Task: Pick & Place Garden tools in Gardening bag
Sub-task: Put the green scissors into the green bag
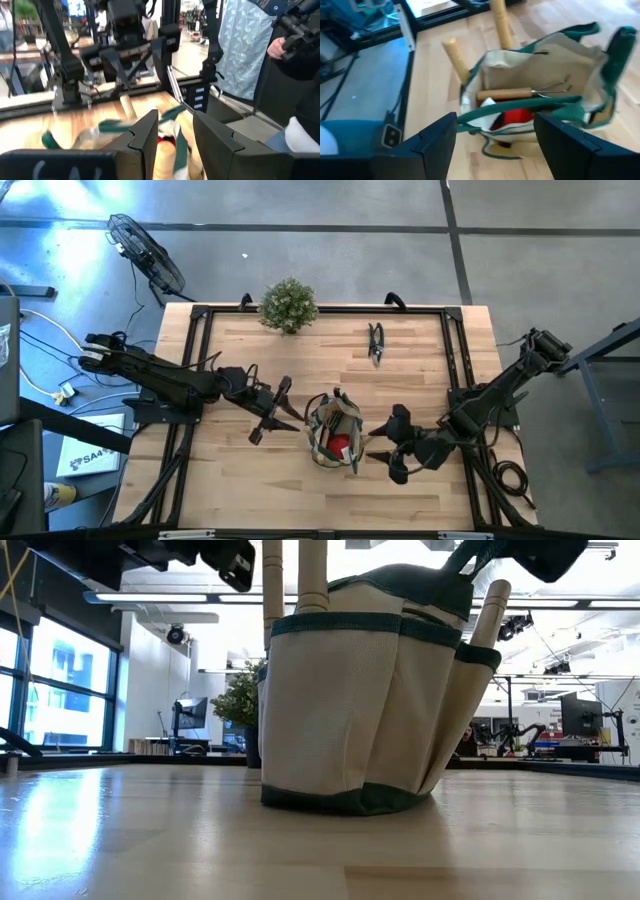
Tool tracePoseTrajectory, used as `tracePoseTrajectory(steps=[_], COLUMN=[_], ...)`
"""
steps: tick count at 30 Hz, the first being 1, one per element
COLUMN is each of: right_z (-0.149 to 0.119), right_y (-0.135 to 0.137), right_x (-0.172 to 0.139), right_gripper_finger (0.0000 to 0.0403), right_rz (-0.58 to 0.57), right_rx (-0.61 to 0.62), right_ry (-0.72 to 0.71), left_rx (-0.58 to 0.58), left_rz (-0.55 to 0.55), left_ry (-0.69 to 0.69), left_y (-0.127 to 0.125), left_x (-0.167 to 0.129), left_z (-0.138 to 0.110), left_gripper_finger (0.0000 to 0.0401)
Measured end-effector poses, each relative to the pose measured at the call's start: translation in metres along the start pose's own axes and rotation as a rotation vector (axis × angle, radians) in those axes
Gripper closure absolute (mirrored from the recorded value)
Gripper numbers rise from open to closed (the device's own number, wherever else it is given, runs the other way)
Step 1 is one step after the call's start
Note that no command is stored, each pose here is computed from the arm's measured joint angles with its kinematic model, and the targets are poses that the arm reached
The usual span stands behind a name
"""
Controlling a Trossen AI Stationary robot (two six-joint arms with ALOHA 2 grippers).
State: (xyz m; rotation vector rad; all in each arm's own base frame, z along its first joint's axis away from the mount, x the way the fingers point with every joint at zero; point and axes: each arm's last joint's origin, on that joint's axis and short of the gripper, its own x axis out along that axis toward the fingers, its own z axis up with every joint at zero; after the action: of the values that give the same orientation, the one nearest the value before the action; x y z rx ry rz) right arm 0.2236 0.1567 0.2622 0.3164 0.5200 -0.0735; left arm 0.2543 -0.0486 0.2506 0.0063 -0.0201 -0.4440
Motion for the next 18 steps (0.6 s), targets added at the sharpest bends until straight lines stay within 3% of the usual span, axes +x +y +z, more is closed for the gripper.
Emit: tracePoseTrajectory(steps=[13, 18], right_z=[0.018, 0.030], right_y=[-0.015, -0.026], right_x=[-0.011, -0.016], right_gripper_finger=[0.0147, 0.0147], right_rz=[-0.291, -0.337], right_rx=[0.025, 0.073], right_ry=[-0.270, -0.321], left_rx=[-0.054, -0.082], left_rz=[-0.123, -0.205], left_ry=[0.081, 0.105], left_y=[-0.004, -0.006], left_x=[-0.001, -0.002], left_z=[-0.007, -0.009], left_gripper_finger=[0.0281, 0.0281])
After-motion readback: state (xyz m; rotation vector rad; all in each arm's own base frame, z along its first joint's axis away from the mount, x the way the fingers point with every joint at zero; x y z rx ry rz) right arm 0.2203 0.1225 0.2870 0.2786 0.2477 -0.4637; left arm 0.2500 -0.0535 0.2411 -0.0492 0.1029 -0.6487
